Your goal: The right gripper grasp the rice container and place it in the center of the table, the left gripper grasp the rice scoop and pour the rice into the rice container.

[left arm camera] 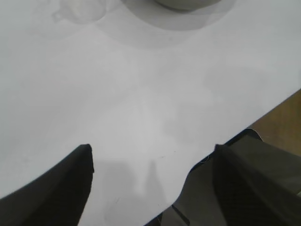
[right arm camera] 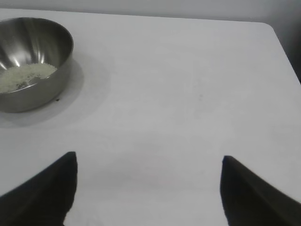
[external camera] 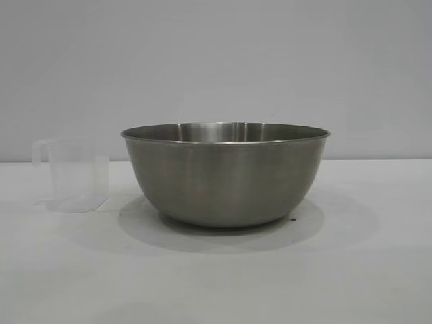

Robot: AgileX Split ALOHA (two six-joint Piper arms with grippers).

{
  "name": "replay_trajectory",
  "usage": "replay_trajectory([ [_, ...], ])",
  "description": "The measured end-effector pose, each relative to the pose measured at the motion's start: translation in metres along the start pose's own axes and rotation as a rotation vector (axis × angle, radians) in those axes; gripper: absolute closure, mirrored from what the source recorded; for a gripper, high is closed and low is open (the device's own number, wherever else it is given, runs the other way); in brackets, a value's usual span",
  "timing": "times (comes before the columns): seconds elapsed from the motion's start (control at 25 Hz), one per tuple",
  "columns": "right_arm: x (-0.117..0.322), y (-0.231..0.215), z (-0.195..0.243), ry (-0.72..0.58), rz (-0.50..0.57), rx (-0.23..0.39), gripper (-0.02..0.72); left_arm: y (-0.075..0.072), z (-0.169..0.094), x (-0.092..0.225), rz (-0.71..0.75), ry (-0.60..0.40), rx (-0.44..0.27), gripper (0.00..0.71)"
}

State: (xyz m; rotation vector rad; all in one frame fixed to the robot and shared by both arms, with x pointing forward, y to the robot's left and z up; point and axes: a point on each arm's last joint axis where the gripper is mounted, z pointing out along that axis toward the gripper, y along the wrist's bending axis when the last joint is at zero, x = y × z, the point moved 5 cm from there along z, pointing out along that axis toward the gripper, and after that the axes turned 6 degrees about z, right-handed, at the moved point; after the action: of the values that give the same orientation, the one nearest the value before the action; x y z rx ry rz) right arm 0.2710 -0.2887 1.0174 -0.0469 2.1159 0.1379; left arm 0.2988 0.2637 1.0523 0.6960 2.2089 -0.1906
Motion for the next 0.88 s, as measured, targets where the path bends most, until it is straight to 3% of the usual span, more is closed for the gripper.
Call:
replay_trajectory([
  [0.12,0.0,0.0,0.0,0.0,0.0,0.0,0.114,0.001,-0.008,0.018,0.011,-0.041,-0.052,0.249],
  [0.32,0.0,0.0,0.0,0.0,0.0,0.0,0.114,-0.003,-0.003,0.046,0.009,-0.073,-0.071,0.249],
  [0.48,0.0,0.0,0.0,0.0,0.0,0.0,0.114,0.002,-0.005,0.047,0.023,-0.161,-0.124,0.249],
  [0.88,0.0,0.0,0.0,0.0,0.0,0.0,0.114,0.003,-0.001,0.049,0.028,-0.163,-0.139,0.249],
])
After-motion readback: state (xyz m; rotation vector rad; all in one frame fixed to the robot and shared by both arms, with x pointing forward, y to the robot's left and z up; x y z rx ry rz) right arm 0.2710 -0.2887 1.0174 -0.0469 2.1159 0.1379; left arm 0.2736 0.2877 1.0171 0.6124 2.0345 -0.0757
